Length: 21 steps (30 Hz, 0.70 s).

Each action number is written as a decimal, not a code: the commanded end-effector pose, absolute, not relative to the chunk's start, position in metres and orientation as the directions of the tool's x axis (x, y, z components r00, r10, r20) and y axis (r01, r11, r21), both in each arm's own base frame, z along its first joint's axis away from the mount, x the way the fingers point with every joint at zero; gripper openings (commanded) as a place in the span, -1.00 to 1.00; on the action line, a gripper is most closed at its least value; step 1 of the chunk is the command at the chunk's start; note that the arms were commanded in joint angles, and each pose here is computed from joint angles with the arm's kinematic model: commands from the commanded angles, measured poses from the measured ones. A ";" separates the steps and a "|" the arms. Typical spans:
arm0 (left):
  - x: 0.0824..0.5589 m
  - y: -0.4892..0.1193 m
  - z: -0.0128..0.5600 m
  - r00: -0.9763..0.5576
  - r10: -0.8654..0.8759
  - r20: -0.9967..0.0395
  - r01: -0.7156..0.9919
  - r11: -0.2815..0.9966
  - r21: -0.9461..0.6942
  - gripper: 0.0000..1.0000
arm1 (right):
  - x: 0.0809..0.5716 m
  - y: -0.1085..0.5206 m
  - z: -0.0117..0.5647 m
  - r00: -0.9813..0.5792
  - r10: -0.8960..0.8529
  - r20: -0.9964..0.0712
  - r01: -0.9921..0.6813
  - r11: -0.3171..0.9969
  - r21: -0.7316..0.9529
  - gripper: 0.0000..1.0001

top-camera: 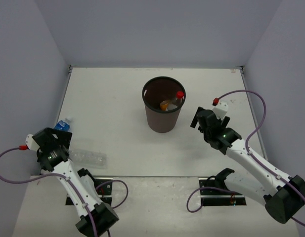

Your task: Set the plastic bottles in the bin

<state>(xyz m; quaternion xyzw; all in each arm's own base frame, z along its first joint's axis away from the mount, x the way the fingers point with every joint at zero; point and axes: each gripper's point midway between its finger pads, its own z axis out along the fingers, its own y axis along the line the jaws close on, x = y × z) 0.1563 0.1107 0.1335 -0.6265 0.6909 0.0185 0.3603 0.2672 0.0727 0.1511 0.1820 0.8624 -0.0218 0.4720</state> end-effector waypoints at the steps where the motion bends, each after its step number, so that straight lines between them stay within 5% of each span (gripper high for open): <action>1: 0.161 0.086 0.109 -0.052 -0.888 -0.456 -0.839 0.287 -0.463 1.00 | 0.272 0.075 0.166 -0.448 0.321 -0.834 0.330 0.927 0.179 0.97; 21: 0.195 0.056 0.039 -0.122 -0.931 -0.343 -0.853 0.275 -0.444 1.00 | 0.271 0.066 0.170 -0.419 0.331 -0.845 0.353 0.917 0.185 0.97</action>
